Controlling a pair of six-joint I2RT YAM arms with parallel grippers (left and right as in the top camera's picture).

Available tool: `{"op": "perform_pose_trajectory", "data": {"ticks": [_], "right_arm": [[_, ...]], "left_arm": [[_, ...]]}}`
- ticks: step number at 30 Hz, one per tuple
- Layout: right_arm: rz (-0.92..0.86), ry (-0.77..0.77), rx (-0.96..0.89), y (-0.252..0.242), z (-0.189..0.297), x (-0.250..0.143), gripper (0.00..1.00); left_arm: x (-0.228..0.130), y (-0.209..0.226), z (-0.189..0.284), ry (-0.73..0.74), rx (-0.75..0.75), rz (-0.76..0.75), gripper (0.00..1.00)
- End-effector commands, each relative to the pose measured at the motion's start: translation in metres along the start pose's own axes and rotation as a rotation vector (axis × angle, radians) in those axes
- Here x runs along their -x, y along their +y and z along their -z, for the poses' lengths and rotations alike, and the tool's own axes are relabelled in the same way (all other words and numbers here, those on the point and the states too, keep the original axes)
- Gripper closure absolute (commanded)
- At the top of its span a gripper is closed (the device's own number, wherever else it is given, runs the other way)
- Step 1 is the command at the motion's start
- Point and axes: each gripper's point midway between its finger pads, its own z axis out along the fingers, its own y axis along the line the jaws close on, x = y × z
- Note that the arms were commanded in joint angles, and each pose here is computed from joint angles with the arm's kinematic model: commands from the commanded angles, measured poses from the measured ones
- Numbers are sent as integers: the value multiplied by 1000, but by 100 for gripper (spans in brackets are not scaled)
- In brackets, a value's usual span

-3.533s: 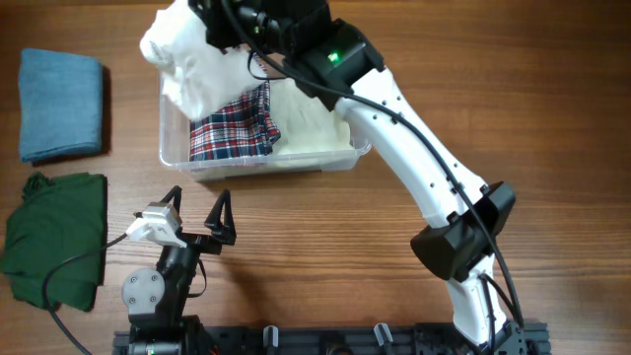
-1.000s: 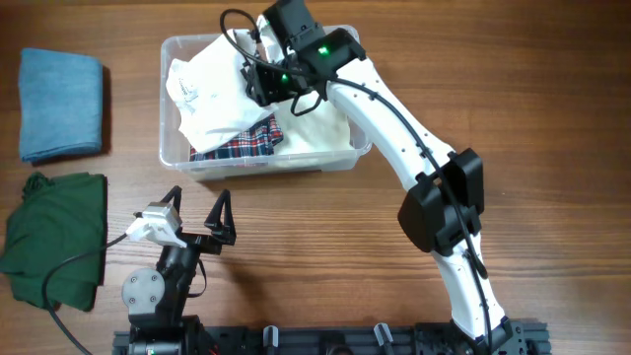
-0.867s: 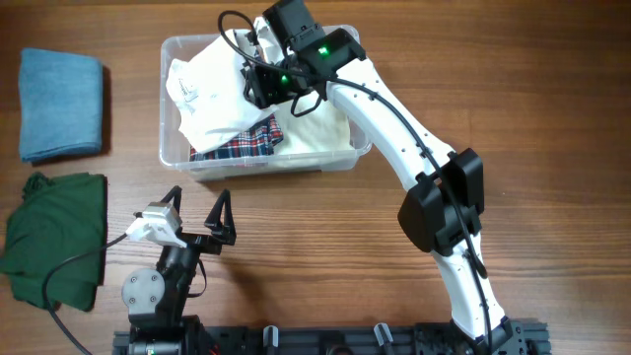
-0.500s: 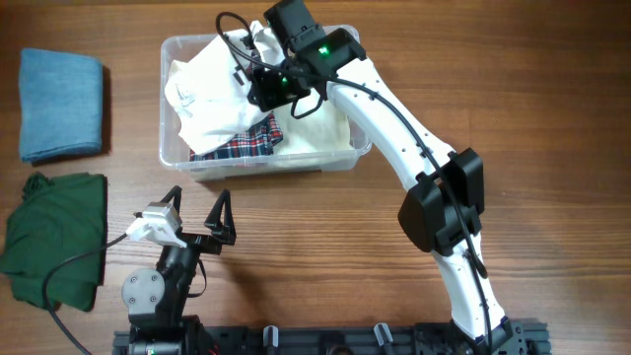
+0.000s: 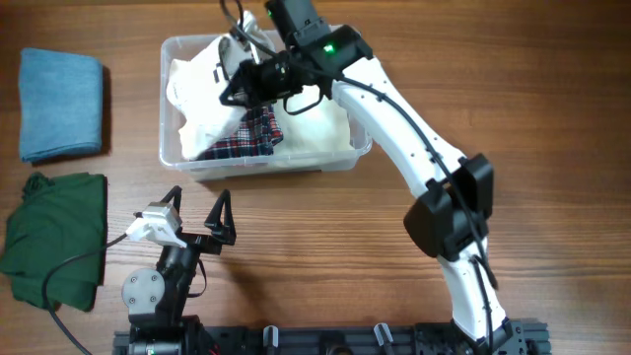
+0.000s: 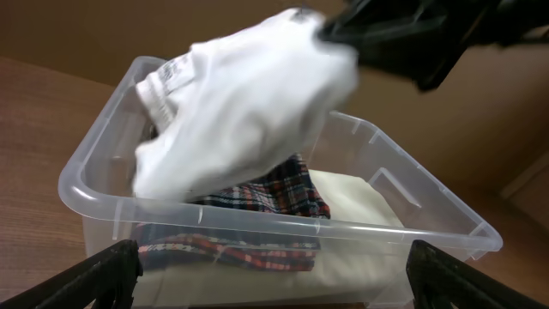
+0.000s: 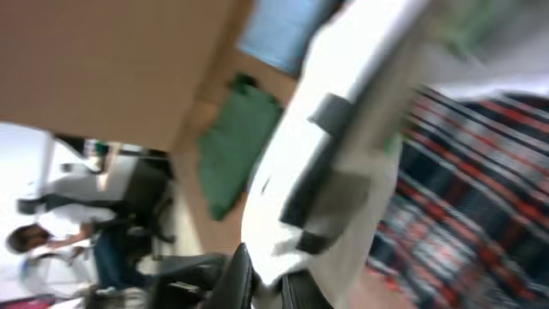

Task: Pack container
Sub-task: 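Lower the white T-shirt into the container's left side with the right gripper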

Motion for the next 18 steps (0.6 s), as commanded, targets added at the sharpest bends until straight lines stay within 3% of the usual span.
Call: {"op": "perform_pose_trajectory", "data": {"ticks": [1,8,18], "right_arm": [[28,-15,234,78,38,8,96],[-28,-16,147,59,36,5,96],[131,-136,189,74,41,35,96]], "left_arm": [[-2,0,0,5,-1,-1,0],[-2,0,0,5,-1,-1,0],[-2,0,0,5,0,-1,0]]}}
